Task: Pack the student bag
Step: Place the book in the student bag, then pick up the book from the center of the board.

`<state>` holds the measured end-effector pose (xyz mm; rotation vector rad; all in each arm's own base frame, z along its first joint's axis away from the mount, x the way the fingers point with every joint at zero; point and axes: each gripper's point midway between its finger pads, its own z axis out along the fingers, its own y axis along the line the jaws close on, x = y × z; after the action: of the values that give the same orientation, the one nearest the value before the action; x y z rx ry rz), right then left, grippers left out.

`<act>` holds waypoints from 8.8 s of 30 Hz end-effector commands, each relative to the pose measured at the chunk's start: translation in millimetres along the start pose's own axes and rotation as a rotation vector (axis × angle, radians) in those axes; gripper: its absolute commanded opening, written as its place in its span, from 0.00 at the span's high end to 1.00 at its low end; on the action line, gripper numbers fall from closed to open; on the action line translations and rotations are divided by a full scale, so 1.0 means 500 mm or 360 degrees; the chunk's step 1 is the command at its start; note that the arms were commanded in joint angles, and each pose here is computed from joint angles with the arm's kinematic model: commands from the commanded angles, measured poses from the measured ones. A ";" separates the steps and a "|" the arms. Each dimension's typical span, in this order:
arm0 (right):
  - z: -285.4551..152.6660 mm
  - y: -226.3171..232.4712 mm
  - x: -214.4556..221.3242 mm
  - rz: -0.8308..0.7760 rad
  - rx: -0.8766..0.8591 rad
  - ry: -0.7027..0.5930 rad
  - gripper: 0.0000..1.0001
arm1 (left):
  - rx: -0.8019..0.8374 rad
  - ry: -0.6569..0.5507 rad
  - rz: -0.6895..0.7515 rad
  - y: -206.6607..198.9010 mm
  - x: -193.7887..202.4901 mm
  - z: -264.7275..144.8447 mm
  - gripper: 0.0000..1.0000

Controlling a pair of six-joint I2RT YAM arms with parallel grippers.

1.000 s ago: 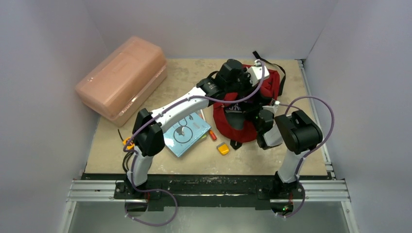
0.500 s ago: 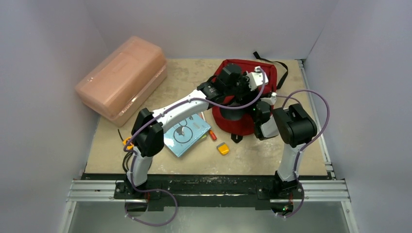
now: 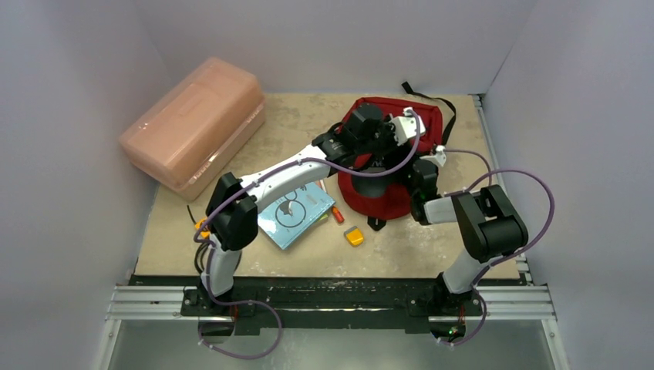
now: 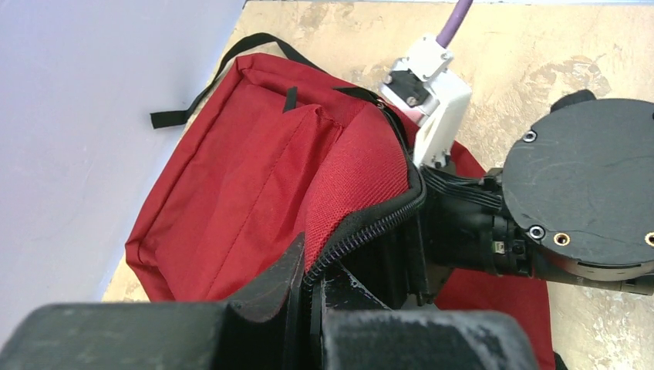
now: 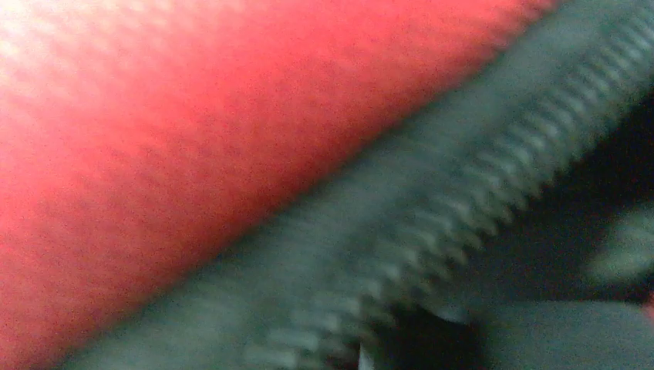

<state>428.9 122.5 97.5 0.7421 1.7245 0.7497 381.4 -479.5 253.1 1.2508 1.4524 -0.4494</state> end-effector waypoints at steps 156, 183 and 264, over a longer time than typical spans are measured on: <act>-0.329 0.476 0.199 -0.2372 -0.1007 -0.0280 1.00 | -0.0330 -0.0072 -0.3456 0.032 0.066 -0.628 0.05; -0.443 0.419 0.256 -0.2157 -0.1116 0.0506 0.01 | 0.0070 -0.0017 -0.1875 0.113 0.075 -0.551 1.00; -0.373 0.450 0.054 -0.0572 -0.1429 0.1356 1.00 | -0.0882 -0.0002 -0.1562 0.067 0.199 -0.747 0.00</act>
<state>353.1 242.7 304.0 0.0046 1.8314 1.4366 274.5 -159.7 325.4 -0.1987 1.7969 -1.0240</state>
